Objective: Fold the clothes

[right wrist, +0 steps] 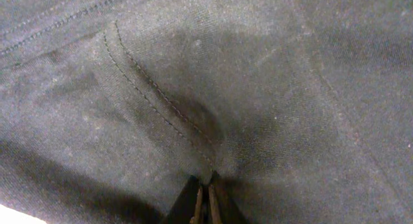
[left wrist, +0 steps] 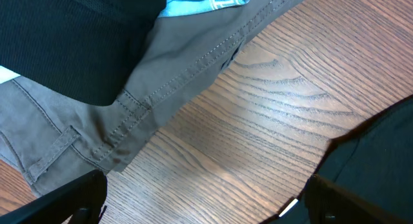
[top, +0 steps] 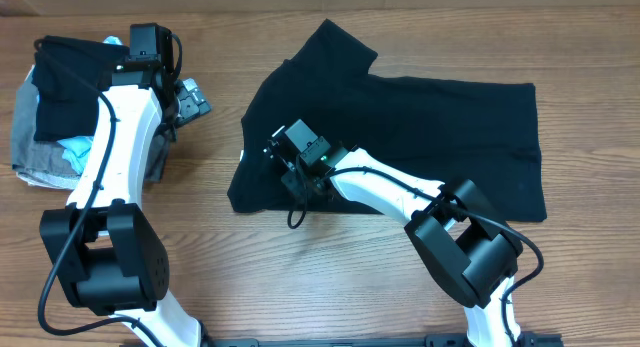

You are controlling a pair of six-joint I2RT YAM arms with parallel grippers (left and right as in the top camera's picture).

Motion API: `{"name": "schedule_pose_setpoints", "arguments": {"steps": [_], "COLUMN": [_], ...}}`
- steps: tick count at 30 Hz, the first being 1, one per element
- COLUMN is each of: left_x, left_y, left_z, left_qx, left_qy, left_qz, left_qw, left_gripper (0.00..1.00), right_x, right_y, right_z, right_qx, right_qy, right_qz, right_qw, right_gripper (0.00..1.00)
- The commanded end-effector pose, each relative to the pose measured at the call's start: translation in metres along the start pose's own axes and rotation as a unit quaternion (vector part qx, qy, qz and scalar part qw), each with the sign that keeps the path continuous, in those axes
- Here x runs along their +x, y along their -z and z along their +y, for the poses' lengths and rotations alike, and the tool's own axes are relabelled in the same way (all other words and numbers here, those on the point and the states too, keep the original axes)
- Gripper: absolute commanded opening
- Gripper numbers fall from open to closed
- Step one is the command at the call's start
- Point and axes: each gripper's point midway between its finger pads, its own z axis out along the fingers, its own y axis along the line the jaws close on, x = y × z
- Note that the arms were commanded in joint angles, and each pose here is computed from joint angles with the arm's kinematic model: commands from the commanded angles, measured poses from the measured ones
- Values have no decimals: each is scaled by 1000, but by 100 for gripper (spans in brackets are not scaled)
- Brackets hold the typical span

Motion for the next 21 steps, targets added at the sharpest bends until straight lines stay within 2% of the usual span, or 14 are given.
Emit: {"name": "schedule_pose_setpoints", "arguments": {"steps": [1,11,21], "left_x": [2,2,2], "left_y": [-5,-5,-5], "left_z": [0,0,0], "left_qx": [-6,-6,-6], "left_qy": [5,5,5], "left_qz": [5,5,5], "left_qw": [1000,1000,1000], "left_gripper": [100,100,100], "right_x": [-7,-30,-41], "right_y": [-2,13,25], "right_z": [2,-3,-55], "right_qx": [-2,5,114], "right_qy": [1,-2,-17], "right_qz": [-8,-35,-49], "right_qw": [1000,999,992], "right_gripper": [4,4,4]}}
